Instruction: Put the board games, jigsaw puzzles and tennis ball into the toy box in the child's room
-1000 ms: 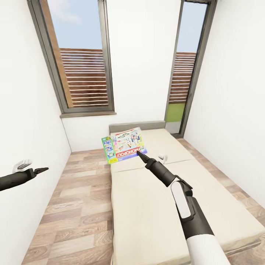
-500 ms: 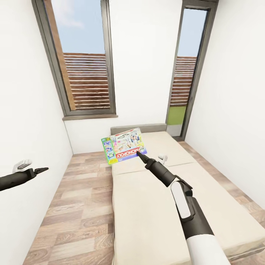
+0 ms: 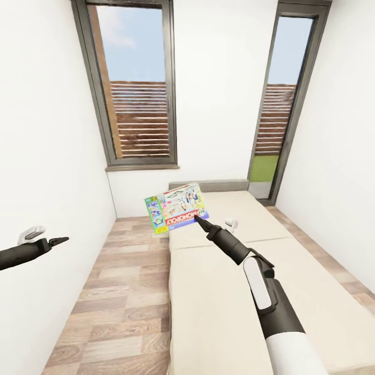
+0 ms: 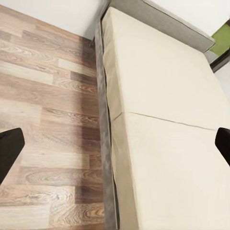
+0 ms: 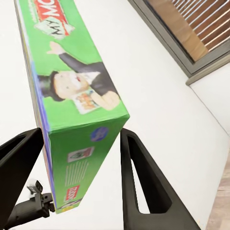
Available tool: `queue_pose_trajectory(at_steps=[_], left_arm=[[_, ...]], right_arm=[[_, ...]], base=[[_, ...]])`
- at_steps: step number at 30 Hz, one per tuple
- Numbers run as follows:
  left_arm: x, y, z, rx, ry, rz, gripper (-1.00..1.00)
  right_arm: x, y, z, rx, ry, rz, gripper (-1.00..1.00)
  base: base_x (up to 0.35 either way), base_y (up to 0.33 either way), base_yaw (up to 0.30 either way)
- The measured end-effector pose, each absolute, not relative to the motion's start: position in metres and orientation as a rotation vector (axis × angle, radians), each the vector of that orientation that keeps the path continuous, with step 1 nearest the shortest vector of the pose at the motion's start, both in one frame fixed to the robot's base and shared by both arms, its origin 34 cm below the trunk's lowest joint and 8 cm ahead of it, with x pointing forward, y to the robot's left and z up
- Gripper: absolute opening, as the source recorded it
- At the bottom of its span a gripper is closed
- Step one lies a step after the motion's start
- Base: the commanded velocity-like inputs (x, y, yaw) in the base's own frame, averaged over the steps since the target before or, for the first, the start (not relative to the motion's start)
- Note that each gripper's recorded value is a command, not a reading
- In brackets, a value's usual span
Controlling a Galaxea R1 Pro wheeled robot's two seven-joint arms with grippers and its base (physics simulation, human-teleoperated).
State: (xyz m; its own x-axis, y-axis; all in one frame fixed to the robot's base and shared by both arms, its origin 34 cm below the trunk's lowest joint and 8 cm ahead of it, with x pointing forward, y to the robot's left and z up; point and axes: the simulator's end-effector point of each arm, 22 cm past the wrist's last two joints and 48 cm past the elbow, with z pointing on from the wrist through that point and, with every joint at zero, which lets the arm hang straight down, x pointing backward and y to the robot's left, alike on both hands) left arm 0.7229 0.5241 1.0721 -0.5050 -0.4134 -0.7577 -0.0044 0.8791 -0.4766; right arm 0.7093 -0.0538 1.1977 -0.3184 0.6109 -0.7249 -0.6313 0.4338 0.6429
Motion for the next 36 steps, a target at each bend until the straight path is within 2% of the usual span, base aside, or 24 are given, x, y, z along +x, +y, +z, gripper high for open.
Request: queue_pose_trajectory(at_steps=[8, 25, 36], left_arm=[[0.723, 0.523, 1.073, -0.302, 2.048, -0.521, 1.00], [0.722, 0.522, 1.080, -0.298, 2.037, -0.522, 1.00], [0.721, 0.522, 1.085, -0.295, 2.029, -0.523, 1.00]], right_arm=[[0.708, -0.054, 1.199, -0.021, 1.420, 1.256, -1.00], [0.706, -0.055, 1.205, -0.021, 1.413, 1.257, -1.00], [0.704, -0.055, 1.210, -0.026, 1.405, 1.257, -1.00]], base=[[0.000, -0.028, -0.044], [0.000, -0.089, -0.247], [0.000, -0.223, -0.256]])
